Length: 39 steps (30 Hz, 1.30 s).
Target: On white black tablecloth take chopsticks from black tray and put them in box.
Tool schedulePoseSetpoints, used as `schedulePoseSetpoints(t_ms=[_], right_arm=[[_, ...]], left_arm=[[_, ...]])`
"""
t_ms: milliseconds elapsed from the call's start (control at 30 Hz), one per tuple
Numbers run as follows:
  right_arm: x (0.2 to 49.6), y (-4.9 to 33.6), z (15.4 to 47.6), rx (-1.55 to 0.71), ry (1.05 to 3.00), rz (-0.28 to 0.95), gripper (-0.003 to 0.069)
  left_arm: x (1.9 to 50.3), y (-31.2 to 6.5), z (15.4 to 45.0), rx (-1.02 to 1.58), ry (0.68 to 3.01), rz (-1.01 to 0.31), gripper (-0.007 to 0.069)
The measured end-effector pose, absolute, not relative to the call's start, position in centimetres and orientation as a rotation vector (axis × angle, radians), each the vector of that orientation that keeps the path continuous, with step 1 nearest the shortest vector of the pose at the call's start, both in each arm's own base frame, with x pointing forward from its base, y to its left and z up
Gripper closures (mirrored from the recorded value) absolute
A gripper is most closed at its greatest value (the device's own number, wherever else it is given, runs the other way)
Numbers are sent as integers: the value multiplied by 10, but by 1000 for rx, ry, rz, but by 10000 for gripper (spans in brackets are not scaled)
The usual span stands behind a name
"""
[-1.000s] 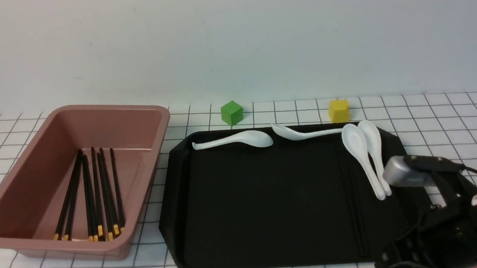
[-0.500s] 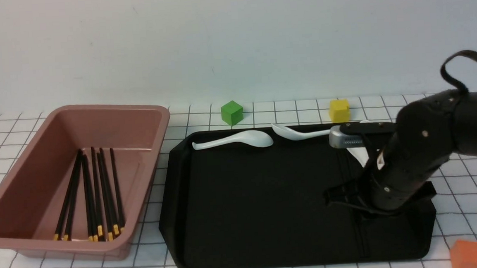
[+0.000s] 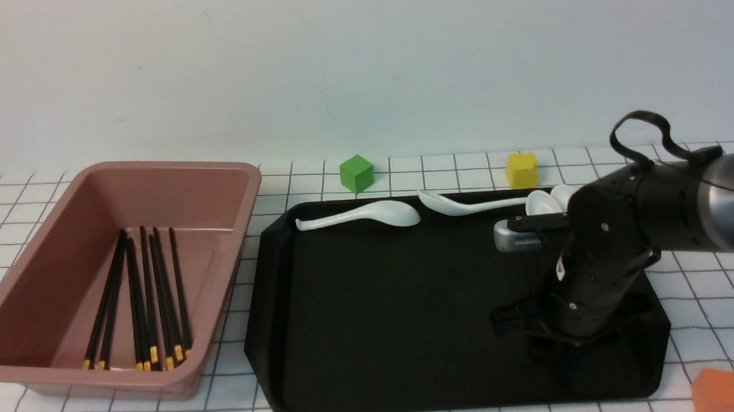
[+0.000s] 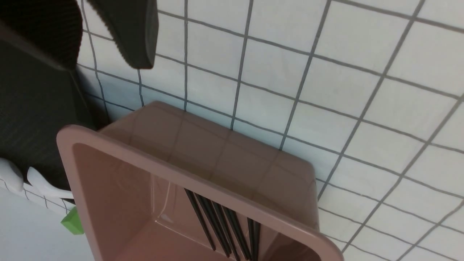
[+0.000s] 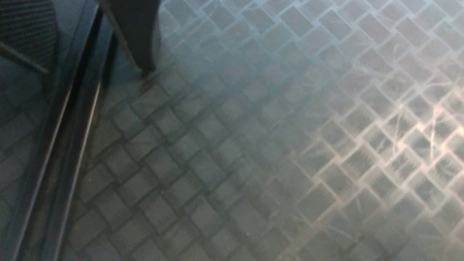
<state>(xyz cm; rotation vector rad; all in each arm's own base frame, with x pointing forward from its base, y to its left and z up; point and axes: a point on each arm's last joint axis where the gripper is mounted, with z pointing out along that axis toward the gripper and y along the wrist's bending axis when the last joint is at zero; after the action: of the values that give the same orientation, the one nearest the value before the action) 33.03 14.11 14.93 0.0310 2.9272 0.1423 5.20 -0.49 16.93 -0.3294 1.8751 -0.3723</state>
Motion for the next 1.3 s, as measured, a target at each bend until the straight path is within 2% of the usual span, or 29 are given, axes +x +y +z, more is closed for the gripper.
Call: schedulePoseSetpoints(t_ms=[100,233,333,433,667,800,867,933,1000,1100,1300], right_arm=[[331,141,149,30,2931,139,339],[330,141,149,24,2935,131,393],[330,140,149,28,2938,129,499],[330,140,149,28,2938,128,552],[330,141,155,39,2950,134,551],[329,140,177,29,2945,145,551],[327,140,199,26,2917,170,551],[325,141,216,38,2891,208,551],[320,143,242,71,2841,310,551],[316,156,262,46,2744,453,551],[309,230,286,-210,2342,744,551]], left_arm=[[52,-5,169,-329,1875,-372,387],[52,-5,169,-329,1875,-372,387],[52,-5,169,-329,1875,-372,387],[52,-5,169,-329,1875,-372,386],[52,-5,169,-329,1875,-372,386],[52,-5,169,-329,1875,-372,386],[52,-5,169,-329,1875,-372,386],[52,-5,169,-329,1875,-372,386],[52,-5,169,-329,1875,-372,386],[52,-5,169,-329,1875,-372,386],[52,-5,169,-329,1875,-372,386]])
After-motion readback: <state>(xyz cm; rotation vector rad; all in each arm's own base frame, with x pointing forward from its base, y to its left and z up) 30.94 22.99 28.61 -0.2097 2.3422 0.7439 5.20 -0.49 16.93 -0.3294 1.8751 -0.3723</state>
